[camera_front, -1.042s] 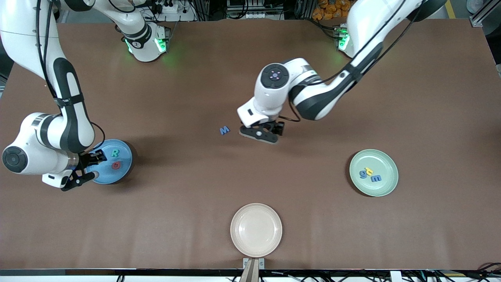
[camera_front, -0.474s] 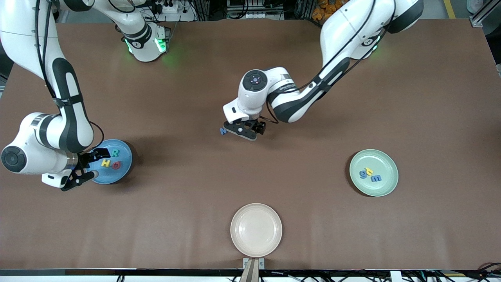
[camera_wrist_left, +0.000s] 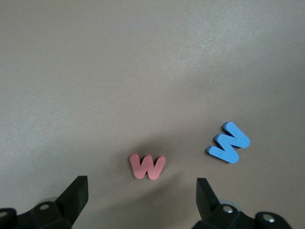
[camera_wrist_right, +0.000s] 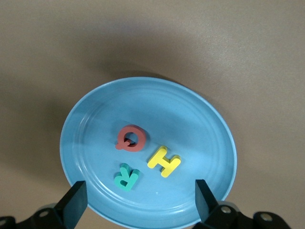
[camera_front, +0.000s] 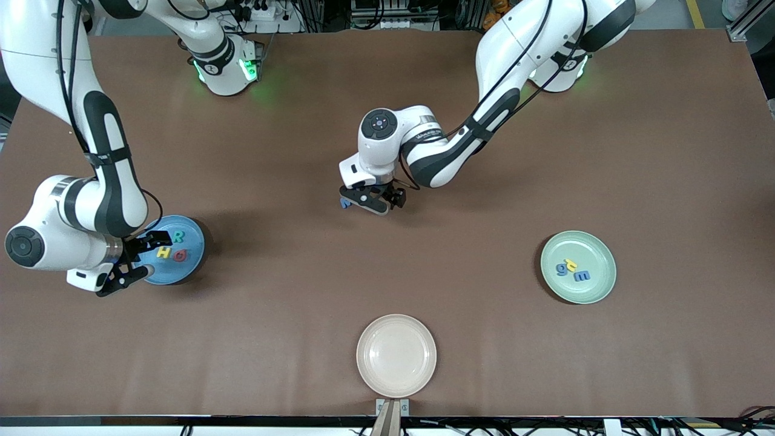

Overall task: Sort uppercase to blue plate, lowercase to green plate
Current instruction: 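Release the yellow H on the blue plate while the left gripper reaches pink w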

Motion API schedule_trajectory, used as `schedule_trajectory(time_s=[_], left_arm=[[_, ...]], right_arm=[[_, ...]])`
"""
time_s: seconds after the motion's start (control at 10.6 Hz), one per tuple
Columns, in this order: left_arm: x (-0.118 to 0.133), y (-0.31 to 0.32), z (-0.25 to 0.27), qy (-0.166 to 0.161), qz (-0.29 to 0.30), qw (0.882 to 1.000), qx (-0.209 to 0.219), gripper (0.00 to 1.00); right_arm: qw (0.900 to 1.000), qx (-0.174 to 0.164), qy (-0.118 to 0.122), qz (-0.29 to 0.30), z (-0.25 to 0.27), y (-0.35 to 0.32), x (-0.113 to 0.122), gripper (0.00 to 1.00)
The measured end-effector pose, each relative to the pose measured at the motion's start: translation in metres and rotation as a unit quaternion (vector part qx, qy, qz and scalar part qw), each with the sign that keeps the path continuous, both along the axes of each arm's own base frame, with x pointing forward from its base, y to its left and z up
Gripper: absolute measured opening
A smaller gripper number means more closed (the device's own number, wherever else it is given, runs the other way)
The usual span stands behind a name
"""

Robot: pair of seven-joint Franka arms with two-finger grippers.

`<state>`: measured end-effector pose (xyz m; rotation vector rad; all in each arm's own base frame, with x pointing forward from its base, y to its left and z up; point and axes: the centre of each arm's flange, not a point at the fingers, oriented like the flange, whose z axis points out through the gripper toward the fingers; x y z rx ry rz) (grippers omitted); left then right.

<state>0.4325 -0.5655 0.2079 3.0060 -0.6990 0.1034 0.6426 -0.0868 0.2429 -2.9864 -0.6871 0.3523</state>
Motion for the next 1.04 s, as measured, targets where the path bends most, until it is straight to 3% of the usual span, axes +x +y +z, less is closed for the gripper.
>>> schedule_trajectory(time_s=[0.19, 0.66, 1.04], left_arm=[[0.001, -0.004, -0.011, -0.005, -0.002, 1.0, 0.008, 0.99], [0.003, -0.009, -0.027, -0.006, -0.011, 1.0, 0.013, 0.75], [0.003, -0.01, -0.034, -0.008, -0.011, 1.0, 0.017, 0.72]], right_arm=[[1.0, 0.001, 0.002, 0.005, -0.001, 0.007, 0.0, 1.0], [1.0, -0.011, 0.018, -0.019, -0.003, 0.062, 0.0, 1.0], [0.998, -0.021, 0.03, -0.049, 0.001, 0.104, -0.003, 1.0]])
